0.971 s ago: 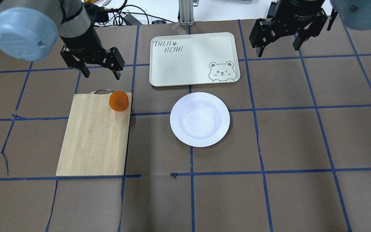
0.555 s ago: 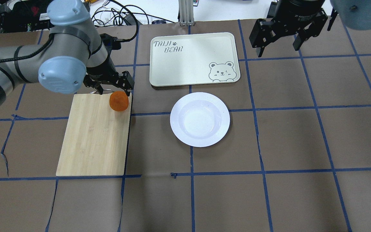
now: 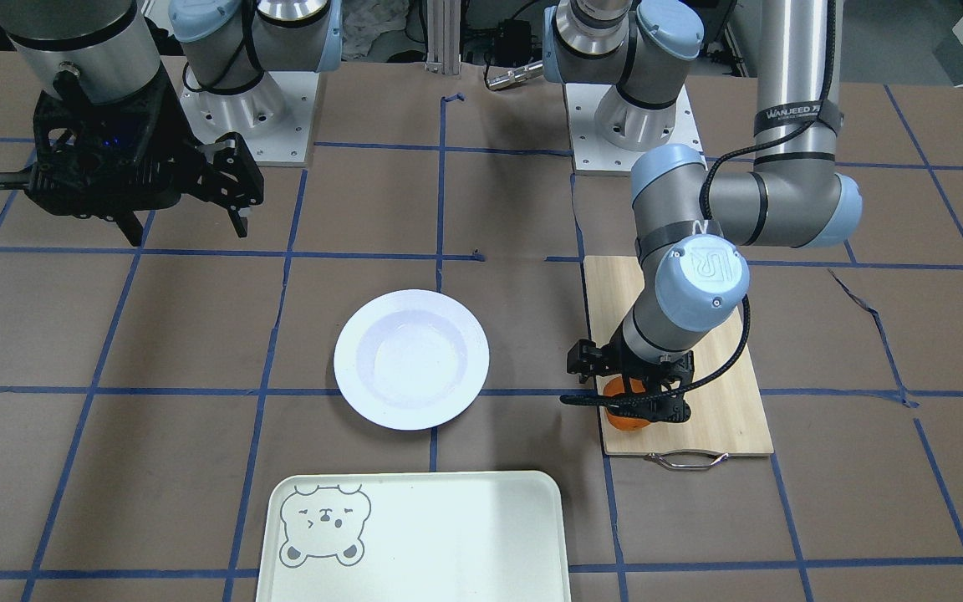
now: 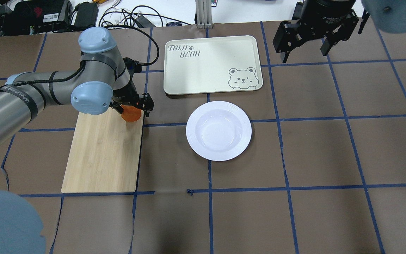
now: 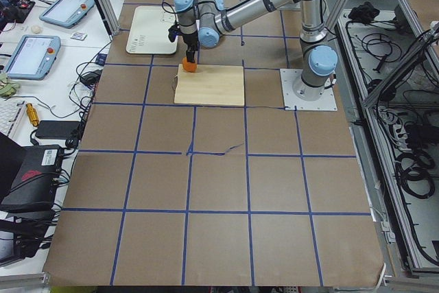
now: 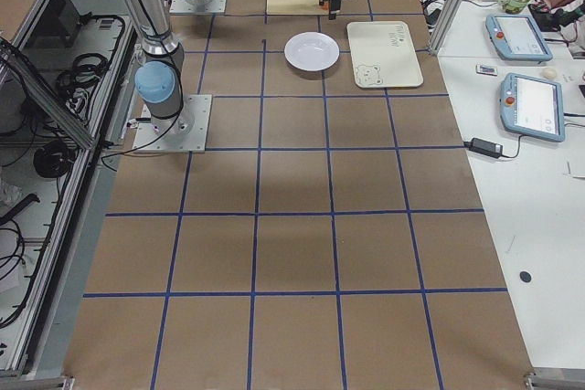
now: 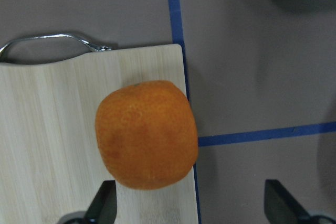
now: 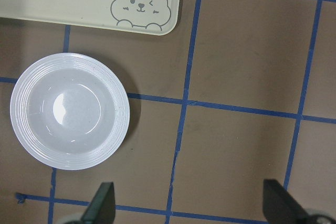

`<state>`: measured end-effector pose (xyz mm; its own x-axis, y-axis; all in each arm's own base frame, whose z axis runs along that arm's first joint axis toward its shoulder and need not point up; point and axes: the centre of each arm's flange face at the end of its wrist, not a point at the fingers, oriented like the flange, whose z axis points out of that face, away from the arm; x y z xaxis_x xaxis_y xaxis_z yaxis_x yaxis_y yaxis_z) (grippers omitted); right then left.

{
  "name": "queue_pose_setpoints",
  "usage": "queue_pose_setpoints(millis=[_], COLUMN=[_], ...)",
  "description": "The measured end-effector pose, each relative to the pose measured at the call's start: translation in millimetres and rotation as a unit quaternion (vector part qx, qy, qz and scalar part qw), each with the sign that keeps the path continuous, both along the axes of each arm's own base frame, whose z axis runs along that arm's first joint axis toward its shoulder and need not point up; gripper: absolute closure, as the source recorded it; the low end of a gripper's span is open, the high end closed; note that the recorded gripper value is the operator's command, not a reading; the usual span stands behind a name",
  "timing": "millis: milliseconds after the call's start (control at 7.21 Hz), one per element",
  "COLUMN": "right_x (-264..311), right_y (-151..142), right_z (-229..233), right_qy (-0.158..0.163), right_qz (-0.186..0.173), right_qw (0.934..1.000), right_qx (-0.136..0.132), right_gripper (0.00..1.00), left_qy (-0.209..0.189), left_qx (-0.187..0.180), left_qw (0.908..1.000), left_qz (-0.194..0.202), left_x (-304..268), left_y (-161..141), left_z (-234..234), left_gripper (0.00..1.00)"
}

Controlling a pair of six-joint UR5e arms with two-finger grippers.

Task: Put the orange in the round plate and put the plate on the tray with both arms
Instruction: 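Lower the left gripper onto the orange on the bamboo board, then close the left gripper around the orange and lift it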

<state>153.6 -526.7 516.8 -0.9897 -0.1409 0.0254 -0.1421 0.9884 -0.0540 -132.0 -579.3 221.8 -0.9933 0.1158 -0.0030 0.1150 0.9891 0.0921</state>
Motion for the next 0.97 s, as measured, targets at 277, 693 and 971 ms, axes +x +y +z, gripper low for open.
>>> queue_pose_setpoints(millis=[277, 693, 971], right_x=[0, 0, 0], right_y=[0, 0, 0], right_z=[-1, -2, -2], right_qy=[0.0, 0.0, 0.0], right_qz=[0.0, 0.0, 0.0], right_qw=[1.0, 1.0, 1.0], right_qx=[0.001, 0.002, 0.002], right_gripper=[0.0, 0.0, 0.0], left_qy=[-0.007, -0.038, -0.048], left_qx=[0.005, -0.005, -0.014], left_qw=[1.0, 0.9992, 0.9987], left_qz=[-0.005, -0.008, -0.008], left_x=[2, 8, 10], left_y=[-2, -7, -12], left_z=[-10, -12, -13], left_gripper=[0.0, 0.0, 0.0])
